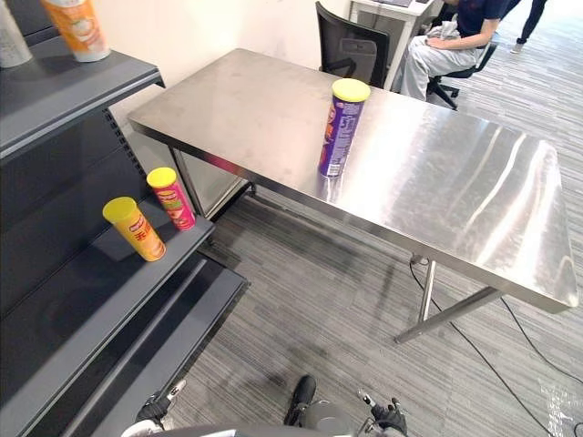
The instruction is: Put the gum and the chips on the shelf.
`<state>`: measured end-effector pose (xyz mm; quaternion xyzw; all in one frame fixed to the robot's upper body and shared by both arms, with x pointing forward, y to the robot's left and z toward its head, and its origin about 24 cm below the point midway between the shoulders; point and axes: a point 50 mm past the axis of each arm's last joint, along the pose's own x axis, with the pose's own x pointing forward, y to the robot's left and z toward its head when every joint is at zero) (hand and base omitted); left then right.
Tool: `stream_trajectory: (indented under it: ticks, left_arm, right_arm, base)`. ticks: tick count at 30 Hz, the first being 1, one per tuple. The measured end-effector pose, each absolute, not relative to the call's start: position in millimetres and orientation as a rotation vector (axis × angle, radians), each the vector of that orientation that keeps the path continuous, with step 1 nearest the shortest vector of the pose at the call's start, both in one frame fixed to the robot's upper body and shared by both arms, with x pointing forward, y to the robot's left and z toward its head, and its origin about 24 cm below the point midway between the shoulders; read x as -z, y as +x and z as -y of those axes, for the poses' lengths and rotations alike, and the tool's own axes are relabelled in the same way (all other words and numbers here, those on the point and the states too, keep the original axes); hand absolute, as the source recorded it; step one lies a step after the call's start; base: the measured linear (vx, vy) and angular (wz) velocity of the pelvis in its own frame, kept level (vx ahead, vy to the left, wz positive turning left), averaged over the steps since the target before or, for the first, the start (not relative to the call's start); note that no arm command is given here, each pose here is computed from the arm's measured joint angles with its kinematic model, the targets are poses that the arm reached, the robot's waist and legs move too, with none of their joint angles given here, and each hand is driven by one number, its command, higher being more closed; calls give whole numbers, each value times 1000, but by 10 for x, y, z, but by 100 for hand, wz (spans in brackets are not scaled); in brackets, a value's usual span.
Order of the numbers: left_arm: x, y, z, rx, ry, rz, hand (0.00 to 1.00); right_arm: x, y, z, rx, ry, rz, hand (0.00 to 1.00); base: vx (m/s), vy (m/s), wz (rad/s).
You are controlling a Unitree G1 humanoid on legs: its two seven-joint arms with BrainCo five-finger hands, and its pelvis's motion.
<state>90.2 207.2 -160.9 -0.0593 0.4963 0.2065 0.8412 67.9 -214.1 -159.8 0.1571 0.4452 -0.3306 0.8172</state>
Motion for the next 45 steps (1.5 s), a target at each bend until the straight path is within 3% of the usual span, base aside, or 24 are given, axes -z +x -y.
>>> stream_trajectory:
  ticks: [13, 17, 26, 45]
  left_arm:
    - [1589, 1038, -1961, -445, -225, -1001, 0]
    - [1559, 962, -1981, -556, -339, -919, 0]
    - [1508, 1002, -1973, -591, -386, -841, 0]
    - [1612, 811, -1951, -552, -293, -979, 0]
  right_arm:
    - [1570, 691, 2174, 732, 372, -902, 0]
    - [1456, 998, 2172, 684, 371, -786, 0]
    - [1446, 1148, 2015, 581, 355, -785, 0]
    - [1593, 716, 1985, 733, 370, -911, 0]
  base:
    - [22, -1, -8]
    - [86, -147, -108]
    - [113, 14, -91]
    - [132, 161, -18]
